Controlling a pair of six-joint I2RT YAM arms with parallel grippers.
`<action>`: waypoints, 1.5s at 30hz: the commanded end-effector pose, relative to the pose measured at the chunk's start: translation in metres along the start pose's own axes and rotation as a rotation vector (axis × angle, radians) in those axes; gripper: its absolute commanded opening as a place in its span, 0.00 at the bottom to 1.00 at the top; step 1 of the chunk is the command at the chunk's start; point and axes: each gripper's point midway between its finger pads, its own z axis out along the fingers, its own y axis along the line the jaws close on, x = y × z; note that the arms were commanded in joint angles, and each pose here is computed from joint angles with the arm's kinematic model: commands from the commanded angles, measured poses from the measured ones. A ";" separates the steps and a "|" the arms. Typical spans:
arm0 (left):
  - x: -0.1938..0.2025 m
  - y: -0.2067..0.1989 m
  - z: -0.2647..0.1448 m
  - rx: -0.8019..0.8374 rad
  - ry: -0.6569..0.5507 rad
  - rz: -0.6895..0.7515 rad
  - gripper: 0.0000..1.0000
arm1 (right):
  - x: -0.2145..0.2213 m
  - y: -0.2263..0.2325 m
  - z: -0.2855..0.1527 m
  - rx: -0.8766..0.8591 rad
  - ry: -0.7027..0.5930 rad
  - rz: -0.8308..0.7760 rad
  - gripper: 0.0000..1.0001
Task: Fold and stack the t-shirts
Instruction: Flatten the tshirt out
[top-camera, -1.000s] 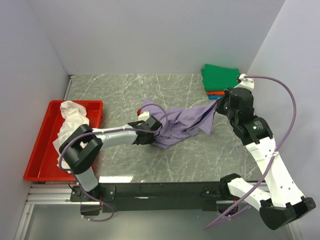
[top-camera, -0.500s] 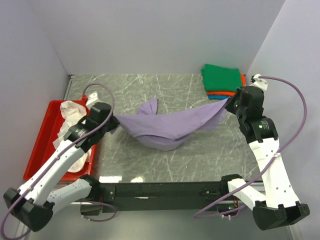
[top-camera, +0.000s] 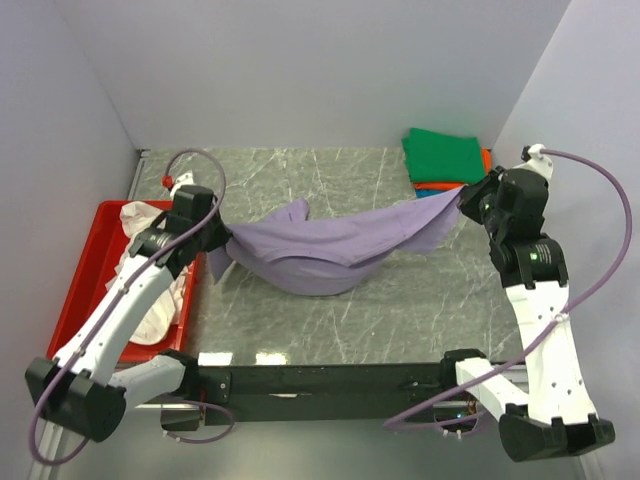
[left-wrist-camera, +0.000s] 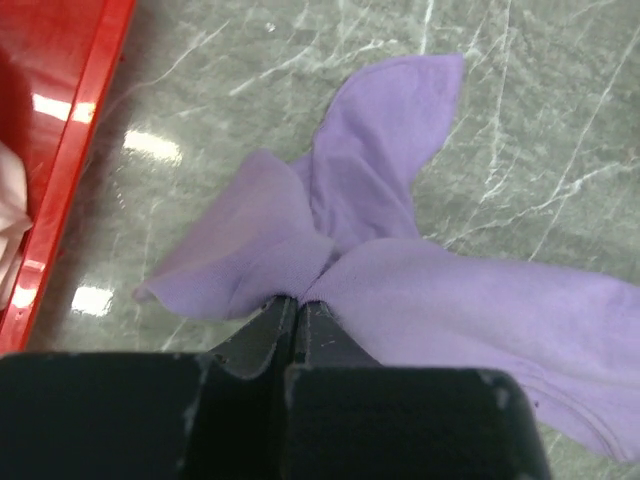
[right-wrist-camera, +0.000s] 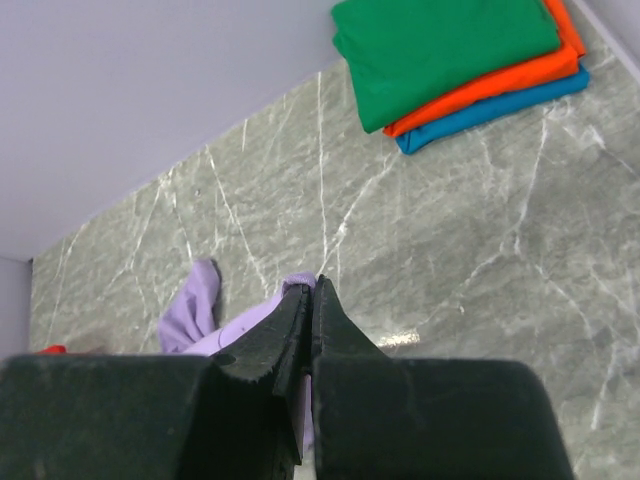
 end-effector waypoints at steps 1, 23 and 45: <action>-0.046 -0.037 -0.013 0.123 -0.082 -0.003 0.00 | -0.032 0.019 0.001 -0.054 -0.063 0.035 0.00; -0.097 -0.132 0.046 0.345 0.145 0.191 0.00 | 0.009 0.027 0.011 -0.149 0.043 0.096 0.00; 0.038 -0.051 0.110 0.130 0.217 0.065 0.06 | 0.197 -0.063 0.089 0.002 0.420 0.113 0.00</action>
